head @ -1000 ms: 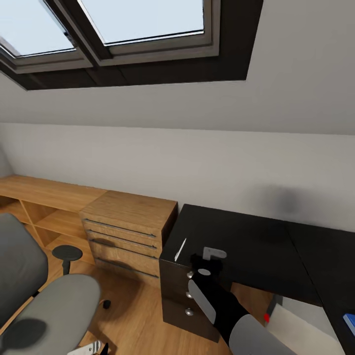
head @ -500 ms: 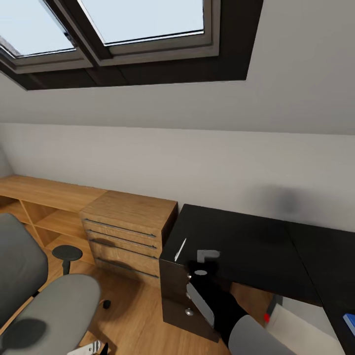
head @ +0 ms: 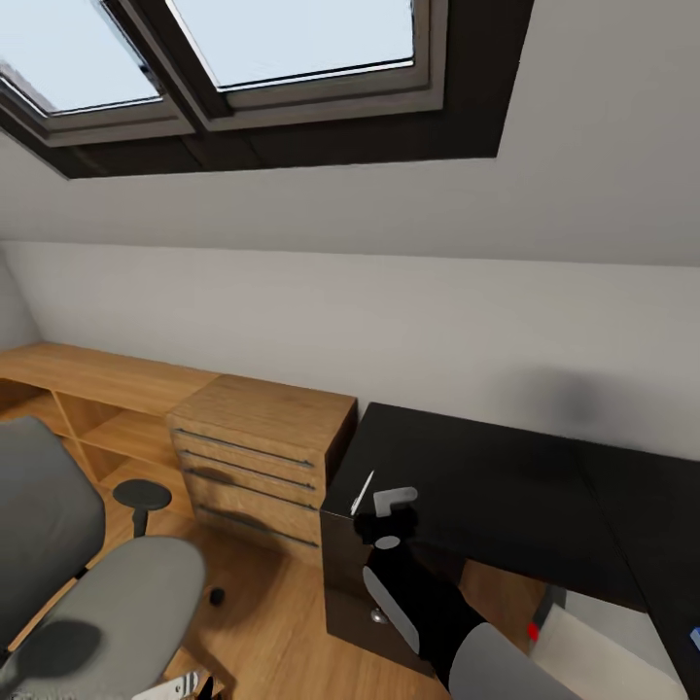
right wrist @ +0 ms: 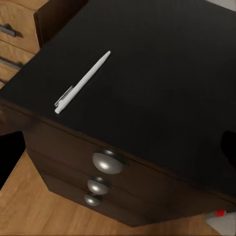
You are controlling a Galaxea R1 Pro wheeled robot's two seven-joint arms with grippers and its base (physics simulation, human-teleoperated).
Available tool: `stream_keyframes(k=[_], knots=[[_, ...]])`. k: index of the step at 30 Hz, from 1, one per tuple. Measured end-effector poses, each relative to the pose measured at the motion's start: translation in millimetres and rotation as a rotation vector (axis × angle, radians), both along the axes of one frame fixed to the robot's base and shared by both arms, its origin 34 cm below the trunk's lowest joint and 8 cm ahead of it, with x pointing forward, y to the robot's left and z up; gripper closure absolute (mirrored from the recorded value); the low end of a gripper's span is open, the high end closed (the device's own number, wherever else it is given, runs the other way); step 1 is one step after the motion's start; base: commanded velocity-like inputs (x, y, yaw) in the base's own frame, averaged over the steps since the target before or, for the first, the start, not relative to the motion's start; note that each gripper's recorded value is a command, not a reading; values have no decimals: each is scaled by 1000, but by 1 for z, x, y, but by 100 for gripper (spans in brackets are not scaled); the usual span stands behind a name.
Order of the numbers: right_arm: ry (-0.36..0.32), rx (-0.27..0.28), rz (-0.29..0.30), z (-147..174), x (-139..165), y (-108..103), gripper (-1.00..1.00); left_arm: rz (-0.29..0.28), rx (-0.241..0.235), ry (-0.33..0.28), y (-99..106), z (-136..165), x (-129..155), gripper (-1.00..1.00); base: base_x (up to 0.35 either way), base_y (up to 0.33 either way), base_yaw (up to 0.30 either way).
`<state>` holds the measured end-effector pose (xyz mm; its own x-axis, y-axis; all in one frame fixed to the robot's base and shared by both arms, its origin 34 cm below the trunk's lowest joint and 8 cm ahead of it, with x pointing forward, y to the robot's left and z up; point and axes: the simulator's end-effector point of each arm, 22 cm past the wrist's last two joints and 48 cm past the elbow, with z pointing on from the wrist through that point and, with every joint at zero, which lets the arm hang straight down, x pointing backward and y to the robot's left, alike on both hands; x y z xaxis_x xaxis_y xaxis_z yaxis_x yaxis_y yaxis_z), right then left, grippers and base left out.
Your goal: In the bedroom, organize the workspace by keeping the computer under the desk, ensuring the monitor is on the desk, placing the keyboard on the desk next to the monitor, placing the mouse on the desk next to the keyboard, moving the folder from the swivel chair onto the desk next to the mouse, stacking the notebook on top of the folder with the pen on top of the notebook, and positioning the swivel chair next to the desk.
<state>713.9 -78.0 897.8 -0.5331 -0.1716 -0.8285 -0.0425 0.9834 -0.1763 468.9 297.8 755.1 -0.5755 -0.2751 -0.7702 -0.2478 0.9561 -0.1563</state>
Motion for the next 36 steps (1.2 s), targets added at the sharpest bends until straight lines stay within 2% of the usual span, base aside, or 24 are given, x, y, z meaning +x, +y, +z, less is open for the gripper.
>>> stream_keyframes(k=[12, 26, 29, 33, 36], knots=[[1, 1, 3, -1, 0, 1, -100, 0, -1, 2, 0, -1, 0, -100, 0, 0, 246], [2, 2, 9, -2, 0, 2, -100, 0, -1, 6, 0, -2, -1, -100, 0, 0, 20], [1, 25, 39, -1, 0, 10, -100, 0, 0, 6, 0, -2, -1, -100, 0, 0, 0], [-30, 54, 49, 5, 4, 15, -100, 0, 0, 6, 0, -2, -1, -100, 0, 0, 0], [-31, 55, 49, 5, 4, 16, -100, -1, 0, 6, 0, -2, -1, -100, 92, 0, 0]])
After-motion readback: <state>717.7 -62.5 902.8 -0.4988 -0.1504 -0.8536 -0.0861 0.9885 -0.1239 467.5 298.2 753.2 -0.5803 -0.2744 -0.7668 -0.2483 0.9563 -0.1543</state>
